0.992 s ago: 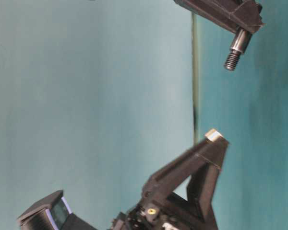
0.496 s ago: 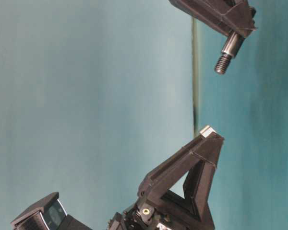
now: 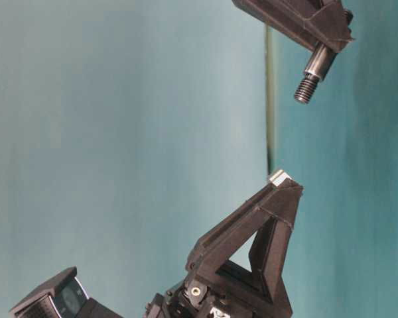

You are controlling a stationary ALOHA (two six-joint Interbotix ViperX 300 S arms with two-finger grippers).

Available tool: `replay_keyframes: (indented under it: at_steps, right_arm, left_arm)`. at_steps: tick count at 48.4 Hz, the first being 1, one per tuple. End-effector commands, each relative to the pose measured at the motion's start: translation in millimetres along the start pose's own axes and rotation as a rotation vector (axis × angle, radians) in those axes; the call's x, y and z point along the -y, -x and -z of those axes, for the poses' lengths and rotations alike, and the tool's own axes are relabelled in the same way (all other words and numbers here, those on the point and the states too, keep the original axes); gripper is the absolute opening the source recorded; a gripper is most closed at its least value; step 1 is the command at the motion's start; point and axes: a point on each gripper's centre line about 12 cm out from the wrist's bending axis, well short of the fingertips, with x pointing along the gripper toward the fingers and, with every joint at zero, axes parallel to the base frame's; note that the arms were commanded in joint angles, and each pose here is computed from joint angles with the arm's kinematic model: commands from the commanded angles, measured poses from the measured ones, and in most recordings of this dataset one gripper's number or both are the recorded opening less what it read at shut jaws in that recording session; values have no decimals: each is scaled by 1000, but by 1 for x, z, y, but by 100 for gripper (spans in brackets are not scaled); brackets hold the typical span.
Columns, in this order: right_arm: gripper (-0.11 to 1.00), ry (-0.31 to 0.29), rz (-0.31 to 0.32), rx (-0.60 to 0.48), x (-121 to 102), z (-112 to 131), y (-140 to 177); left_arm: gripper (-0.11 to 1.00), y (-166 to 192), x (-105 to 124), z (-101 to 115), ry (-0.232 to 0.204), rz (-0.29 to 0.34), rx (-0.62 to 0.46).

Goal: Insert the washer onto the shaft with both hands.
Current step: 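Lift both parts and rotate grippers to face each other, then push the washer onto the shaft's threaded end, bringing grippers together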

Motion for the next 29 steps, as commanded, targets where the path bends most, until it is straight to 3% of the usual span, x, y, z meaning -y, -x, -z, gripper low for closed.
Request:
replay_keyframes:
  at_steps: [1,29]
  right_arm:
    - [0,-10,-9,33,-3,-8,0]
    - [0,-7,-14,47,-3,-3,-6]
  left_arm:
    - [37,-1,2,-14,1,5,46]
    - [37,-23,4,-15,2,14,70]
